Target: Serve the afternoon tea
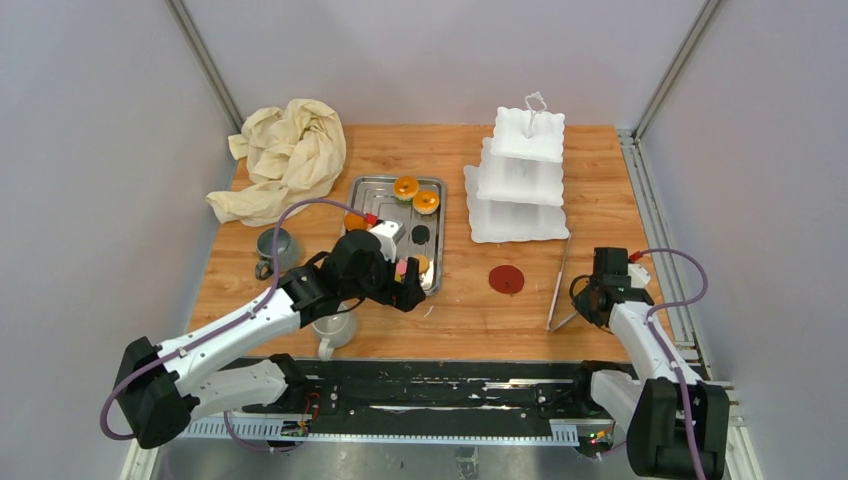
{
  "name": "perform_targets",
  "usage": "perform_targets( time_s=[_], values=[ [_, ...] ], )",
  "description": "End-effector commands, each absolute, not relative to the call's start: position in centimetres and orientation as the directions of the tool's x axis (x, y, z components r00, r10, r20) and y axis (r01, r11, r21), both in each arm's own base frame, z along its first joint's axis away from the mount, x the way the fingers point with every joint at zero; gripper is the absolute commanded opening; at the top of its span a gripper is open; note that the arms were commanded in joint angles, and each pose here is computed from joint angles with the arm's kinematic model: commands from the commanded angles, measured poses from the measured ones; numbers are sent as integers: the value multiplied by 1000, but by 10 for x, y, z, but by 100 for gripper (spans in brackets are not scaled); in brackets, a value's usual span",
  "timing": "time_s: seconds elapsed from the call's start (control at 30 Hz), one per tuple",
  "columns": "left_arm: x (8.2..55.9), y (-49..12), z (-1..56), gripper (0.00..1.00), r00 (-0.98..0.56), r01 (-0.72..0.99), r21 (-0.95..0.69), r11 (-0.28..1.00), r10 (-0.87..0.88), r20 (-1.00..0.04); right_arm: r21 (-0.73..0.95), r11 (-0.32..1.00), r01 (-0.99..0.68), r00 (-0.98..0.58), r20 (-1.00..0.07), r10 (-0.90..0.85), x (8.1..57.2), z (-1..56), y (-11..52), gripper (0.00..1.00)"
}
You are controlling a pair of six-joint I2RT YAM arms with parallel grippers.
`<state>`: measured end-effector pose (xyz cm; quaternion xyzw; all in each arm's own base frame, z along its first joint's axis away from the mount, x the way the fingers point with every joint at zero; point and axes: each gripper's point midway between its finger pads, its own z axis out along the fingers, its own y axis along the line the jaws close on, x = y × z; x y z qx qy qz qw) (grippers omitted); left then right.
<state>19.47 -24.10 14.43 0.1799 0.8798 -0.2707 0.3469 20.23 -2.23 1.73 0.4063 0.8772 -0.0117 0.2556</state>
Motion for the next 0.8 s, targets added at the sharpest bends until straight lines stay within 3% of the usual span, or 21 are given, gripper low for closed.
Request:
perform_targets(
  time_s=[0.0, 0.37, 0.6, 0.77],
  values=[
    [199, -251, 170, 98, -662, 537, -374, 757, 103, -743, 158, 671, 725, -538, -479, 694, 196, 24, -31, 3],
    [198, -257, 204, 98, -593, 605, -373, 703, 85, -801, 169, 710, 683, -496, -607, 621, 195, 76, -44, 1],
    [210, -250, 218, 98, -538, 573, -369, 732, -5, -843, 218, 800, 559, -503, -679, 536, 205, 98, -36, 0],
    [213, -246, 220, 98, -509, 563, -373, 738, -47, -860, 175, 797, 578, -482, -715, 506, 204, 100, -47, 1]
  ],
)
